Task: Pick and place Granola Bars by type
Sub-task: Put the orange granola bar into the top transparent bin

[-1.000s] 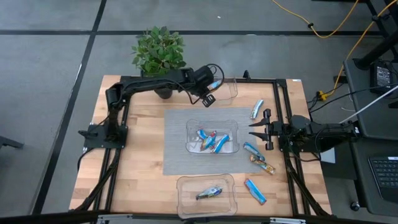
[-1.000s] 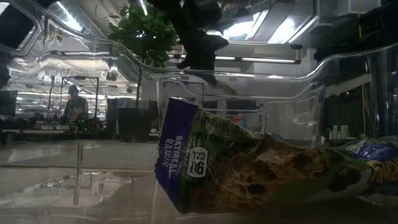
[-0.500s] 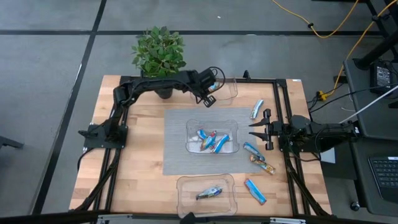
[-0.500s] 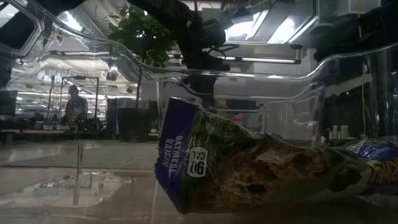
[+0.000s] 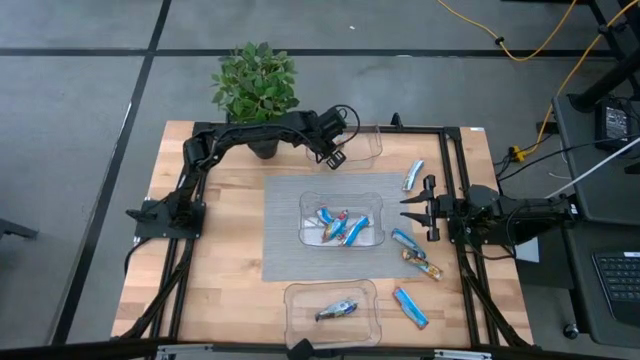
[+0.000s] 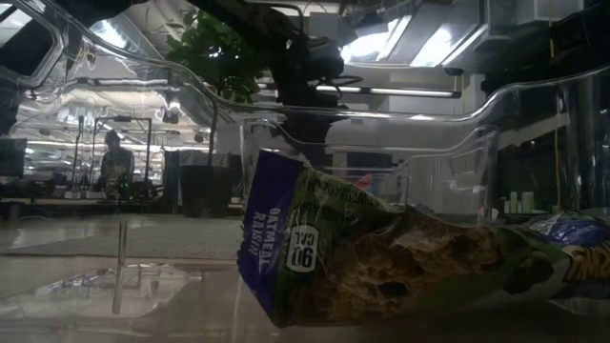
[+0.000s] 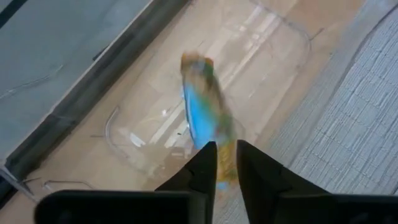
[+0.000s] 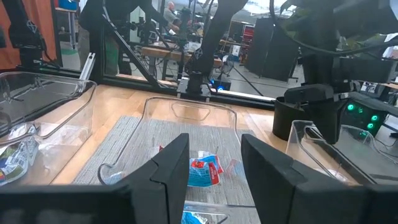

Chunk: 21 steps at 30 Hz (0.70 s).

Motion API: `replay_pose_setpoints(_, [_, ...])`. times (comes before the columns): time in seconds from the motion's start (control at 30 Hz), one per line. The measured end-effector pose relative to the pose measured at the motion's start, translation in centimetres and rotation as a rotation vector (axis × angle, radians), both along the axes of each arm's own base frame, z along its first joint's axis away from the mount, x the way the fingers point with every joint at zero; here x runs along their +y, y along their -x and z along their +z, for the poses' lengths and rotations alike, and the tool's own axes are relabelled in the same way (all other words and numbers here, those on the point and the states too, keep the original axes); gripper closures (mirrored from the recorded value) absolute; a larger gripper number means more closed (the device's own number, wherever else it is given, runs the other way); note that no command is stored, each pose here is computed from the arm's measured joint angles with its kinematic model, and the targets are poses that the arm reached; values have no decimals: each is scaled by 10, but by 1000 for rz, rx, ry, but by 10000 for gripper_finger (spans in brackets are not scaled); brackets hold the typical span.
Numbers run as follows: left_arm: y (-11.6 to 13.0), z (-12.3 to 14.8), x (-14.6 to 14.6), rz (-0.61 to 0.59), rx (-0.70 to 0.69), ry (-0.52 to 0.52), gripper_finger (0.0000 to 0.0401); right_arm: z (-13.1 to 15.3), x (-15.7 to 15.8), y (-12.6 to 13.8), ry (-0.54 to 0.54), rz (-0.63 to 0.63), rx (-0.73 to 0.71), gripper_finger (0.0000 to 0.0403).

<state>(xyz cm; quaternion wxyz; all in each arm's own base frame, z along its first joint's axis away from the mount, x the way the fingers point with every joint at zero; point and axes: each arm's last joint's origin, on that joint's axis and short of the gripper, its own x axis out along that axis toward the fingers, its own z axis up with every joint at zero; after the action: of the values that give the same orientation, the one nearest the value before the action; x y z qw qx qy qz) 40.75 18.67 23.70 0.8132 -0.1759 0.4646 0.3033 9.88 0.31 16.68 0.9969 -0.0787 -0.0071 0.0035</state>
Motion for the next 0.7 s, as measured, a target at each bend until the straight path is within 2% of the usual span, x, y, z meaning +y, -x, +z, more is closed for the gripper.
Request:
replay_pose_setpoints(0.17, [-4, 1, -10, -38, -12, 20, 310, 0, 0, 0, 0, 0, 0, 254])
replay_pose_setpoints(0.27, [-9, 13, -22, -103, -55, 48, 296, 0, 0, 0, 0, 0, 0, 254])
replay_pose_setpoints(0.5, [-12, 72, -59, -289, -210, 22, 288, 0, 0, 0, 0, 0, 0, 254])
replay_pose_setpoints(0.7, [12, 126, -90, -367, -329, -52, 287, 1, 0, 0, 0, 0, -9, 254])
